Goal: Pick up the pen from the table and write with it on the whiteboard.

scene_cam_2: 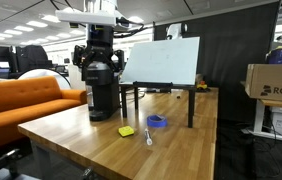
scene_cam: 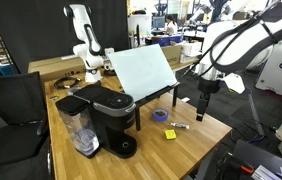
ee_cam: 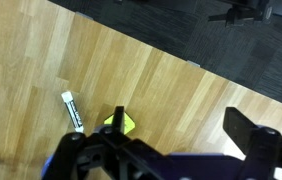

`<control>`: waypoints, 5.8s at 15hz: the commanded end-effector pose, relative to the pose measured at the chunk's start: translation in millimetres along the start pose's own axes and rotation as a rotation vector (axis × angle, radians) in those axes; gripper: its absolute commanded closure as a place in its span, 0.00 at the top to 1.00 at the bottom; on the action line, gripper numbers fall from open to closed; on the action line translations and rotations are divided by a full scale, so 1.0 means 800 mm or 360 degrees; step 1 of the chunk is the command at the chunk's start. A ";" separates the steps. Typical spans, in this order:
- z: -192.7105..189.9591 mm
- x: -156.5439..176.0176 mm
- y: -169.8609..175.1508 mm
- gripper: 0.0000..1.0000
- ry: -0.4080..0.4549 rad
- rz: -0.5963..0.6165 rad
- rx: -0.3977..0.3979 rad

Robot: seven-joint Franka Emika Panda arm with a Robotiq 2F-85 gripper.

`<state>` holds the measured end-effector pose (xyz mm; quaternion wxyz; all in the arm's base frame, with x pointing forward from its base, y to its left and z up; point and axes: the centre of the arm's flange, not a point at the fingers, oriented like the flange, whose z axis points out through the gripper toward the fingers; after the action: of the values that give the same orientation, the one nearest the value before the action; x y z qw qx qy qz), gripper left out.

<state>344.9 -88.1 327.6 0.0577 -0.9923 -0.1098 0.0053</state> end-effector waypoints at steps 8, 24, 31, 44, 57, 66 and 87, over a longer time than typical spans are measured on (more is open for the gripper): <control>0.070 -0.020 0.091 1.00 0.0223 -0.0039 -0.0089; 0.112 -0.018 0.114 1.00 0.0228 -0.0029 -0.0127; 0.148 -0.009 0.107 1.00 0.0246 -0.0036 -0.0123; 0.203 0.014 0.126 1.00 0.0284 -0.0208 -0.0260; 0.268 0.004 0.168 1.00 0.0342 -0.0292 -0.0260; 0.282 0.003 0.179 1.00 0.0421 -0.0361 -0.0304; 0.293 0.002 0.164 0.38 0.0481 -0.0360 -0.0339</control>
<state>375.7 -189.0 90.5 -0.0270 -0.9653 -0.2084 -0.1553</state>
